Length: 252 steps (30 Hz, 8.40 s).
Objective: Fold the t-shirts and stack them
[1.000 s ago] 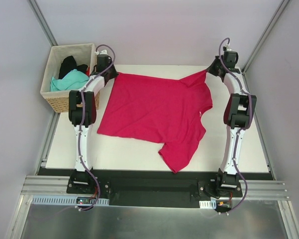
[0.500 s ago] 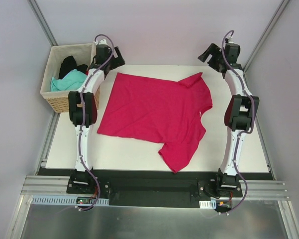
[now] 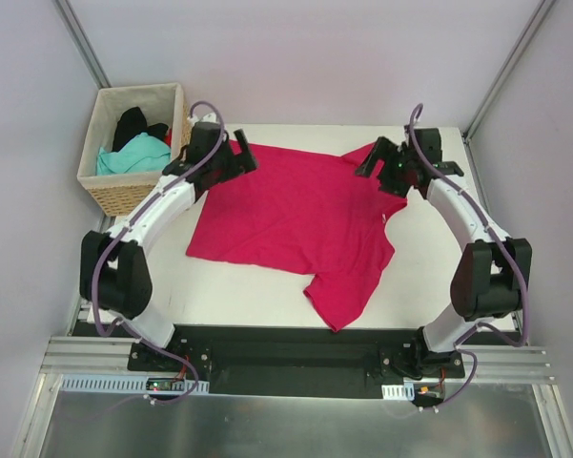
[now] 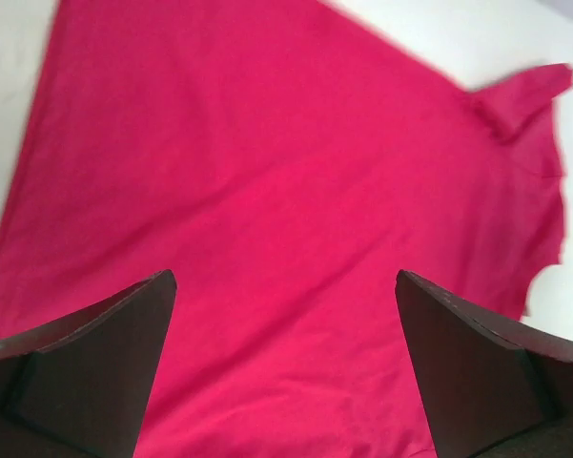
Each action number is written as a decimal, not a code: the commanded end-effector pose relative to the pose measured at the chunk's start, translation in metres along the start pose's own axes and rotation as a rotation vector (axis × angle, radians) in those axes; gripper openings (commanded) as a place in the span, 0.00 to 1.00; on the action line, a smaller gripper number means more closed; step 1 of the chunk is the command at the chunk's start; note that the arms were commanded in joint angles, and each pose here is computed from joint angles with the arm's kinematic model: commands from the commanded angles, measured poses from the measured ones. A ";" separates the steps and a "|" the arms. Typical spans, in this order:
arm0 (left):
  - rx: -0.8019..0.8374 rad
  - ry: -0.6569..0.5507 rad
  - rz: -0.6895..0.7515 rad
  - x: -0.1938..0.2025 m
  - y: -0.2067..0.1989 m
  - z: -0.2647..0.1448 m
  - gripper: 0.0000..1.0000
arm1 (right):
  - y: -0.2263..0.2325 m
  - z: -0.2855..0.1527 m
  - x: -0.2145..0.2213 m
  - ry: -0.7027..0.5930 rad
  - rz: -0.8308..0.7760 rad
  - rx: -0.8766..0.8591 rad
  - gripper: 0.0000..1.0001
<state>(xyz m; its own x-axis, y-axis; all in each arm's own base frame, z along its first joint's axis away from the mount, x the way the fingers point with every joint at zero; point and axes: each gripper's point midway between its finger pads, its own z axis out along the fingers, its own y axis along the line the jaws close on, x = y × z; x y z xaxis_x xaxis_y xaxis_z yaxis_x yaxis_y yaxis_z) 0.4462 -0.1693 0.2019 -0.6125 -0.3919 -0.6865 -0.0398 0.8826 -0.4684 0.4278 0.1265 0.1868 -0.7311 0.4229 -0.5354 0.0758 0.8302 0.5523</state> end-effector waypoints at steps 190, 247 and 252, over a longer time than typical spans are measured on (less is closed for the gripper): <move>-0.312 0.187 -0.268 0.118 0.164 -0.096 0.82 | 0.015 0.244 -0.166 -0.420 0.002 -0.207 0.97; -0.115 0.157 0.214 0.019 0.007 0.016 0.86 | -0.038 0.001 -0.042 -0.065 -0.033 0.192 0.97; -0.107 0.132 0.141 -0.010 0.010 0.061 0.87 | -0.063 0.031 -0.056 -0.053 -0.038 0.205 0.97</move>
<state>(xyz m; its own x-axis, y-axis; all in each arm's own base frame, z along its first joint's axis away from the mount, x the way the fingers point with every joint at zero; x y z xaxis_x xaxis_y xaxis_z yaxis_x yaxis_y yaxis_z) 0.4654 -0.1851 0.1710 -0.7342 -0.2143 -0.6442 -0.0104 0.9523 -0.3049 0.4565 0.0598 0.1476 -0.7275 0.4123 -0.5483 0.2575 0.9049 0.3388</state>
